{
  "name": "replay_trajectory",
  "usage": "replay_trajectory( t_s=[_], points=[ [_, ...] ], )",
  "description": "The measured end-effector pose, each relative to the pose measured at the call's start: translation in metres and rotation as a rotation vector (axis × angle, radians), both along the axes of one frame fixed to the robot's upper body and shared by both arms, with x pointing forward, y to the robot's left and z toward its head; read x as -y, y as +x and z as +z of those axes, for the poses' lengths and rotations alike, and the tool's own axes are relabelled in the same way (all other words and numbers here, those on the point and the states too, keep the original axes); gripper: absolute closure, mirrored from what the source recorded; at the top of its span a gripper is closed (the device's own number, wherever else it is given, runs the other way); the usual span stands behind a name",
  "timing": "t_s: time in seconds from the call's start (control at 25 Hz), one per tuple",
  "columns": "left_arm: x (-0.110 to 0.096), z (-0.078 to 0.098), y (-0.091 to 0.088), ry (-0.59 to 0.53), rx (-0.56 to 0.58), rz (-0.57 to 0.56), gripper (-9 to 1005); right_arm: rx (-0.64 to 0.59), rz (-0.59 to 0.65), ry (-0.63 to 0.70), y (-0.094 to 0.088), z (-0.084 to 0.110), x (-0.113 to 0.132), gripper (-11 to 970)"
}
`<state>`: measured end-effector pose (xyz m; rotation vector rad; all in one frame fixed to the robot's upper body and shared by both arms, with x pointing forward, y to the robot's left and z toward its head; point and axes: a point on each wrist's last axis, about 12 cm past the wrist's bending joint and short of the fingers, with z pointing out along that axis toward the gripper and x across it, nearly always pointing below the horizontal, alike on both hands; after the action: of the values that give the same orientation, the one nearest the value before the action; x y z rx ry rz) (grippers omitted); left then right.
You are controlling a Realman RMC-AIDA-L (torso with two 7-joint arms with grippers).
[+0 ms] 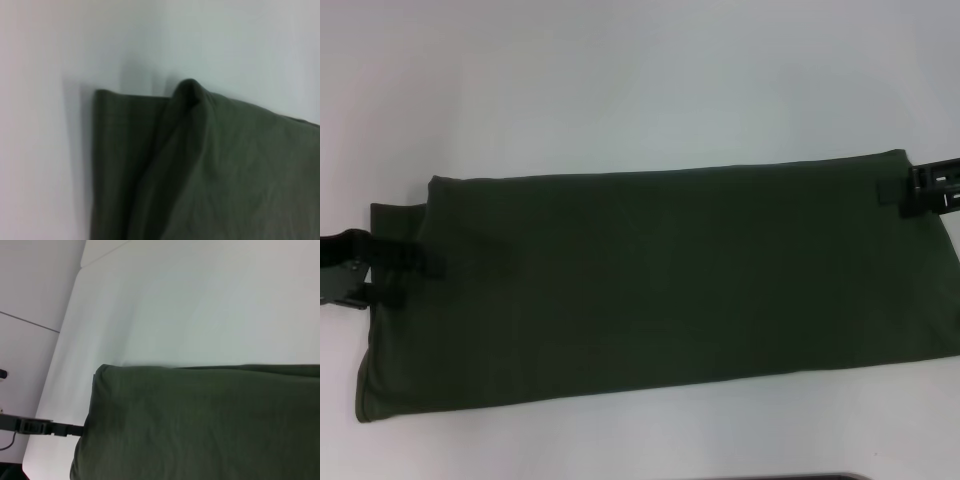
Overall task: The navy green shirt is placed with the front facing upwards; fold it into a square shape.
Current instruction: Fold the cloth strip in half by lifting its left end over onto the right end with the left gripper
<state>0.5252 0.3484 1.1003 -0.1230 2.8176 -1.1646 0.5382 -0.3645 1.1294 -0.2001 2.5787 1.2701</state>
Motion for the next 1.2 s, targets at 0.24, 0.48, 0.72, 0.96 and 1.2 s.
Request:
replay_trajectory(
  t_s=[0.24, 0.48, 0.72, 0.96, 1.2],
  points=[
    [-0.0016, -0.0042, 0.0004, 0.044, -0.016, 0.002, 156, 0.001, 0.001, 0.001, 0.0005, 0.0003, -0.0005, 111],
    [-0.0027, -0.0053, 0.0023, 0.060, -0.013, 0.016, 156, 0.001, 0.003, 0.002, 0.0011, 0.0007, -0.0012, 113],
    [-0.0035, -0.0071, 0.0036, 0.086, -0.017, 0.024, 156, 0.000, 0.005, 0.003, 0.0013, 0.0012, -0.0014, 114],
    [-0.0024, -0.0072, 0.0047, 0.095, -0.020, 0.019, 156, -0.001, 0.005, 0.003, 0.0009, 0.0011, -0.0012, 115],
    [-0.0011, -0.0073, 0.0048, 0.100, -0.024, 0.008, 156, -0.003, 0.002, 0.002, 0.0002, 0.0006, -0.0004, 116]
  ],
)
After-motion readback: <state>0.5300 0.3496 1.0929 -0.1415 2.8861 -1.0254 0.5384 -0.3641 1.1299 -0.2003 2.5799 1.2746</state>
